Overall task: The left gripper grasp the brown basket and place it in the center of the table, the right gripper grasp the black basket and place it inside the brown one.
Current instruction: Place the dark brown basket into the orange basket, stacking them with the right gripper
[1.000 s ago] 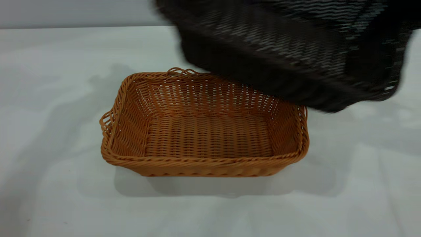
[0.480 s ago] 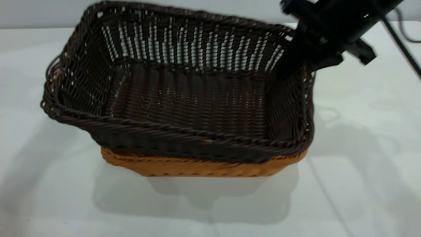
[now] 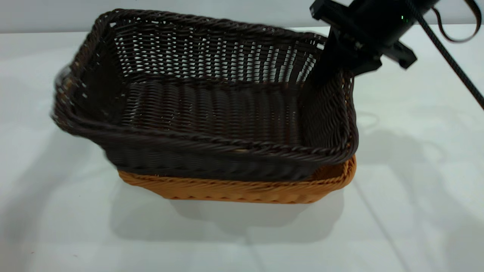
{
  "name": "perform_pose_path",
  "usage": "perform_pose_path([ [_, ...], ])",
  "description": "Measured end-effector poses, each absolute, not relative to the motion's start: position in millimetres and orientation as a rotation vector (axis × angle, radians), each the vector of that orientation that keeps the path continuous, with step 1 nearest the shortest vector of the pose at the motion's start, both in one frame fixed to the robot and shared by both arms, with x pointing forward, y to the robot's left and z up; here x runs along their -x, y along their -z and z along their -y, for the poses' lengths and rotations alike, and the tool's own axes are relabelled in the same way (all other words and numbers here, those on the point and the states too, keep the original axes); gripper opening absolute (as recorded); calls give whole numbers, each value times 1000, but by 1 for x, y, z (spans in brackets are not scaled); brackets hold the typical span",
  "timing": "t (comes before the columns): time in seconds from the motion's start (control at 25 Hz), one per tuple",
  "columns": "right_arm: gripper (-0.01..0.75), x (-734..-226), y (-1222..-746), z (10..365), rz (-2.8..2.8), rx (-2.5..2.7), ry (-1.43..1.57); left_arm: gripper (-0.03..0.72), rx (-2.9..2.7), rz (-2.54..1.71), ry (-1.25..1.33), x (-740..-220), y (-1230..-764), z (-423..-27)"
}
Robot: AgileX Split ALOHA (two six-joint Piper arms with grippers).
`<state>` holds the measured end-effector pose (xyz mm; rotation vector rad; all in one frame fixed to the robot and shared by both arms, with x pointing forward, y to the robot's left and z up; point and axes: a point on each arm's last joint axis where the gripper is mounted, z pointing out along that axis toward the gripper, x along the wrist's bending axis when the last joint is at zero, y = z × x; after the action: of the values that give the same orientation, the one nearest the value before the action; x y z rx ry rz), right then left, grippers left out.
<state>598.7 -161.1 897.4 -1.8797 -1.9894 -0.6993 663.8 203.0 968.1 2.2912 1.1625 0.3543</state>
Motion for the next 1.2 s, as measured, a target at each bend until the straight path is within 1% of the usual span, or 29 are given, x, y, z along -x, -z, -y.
perform_pose_path([
  [0.16,85,-607,-902,170,2004,1931,672,489,-2293,-1159,-355,-664,-968,-203],
  [0.36,85,-606,-896,177,1991,2000,579,489,-2293,-1159,-355,-664,-968,-203],
  [0.6,85,-606,-893,177,1964,2026,573,489,-2292,-1159,-359,-664,-968,-203],
  [0.84,86,-607,-874,176,1906,2040,528,489,-2290,-1159,-363,-664,-968,-203],
  [0.96,99,-607,-871,176,1908,2041,522,489,-2291,-1158,-363,-664,-968,-203],
  [1.08,156,-608,-871,175,1898,2040,526,489,-2291,-1157,-363,-664,-968,-203],
  [1.2,278,-607,-872,174,1910,2017,532,489,-2302,-1141,-369,-664,-968,-203],
])
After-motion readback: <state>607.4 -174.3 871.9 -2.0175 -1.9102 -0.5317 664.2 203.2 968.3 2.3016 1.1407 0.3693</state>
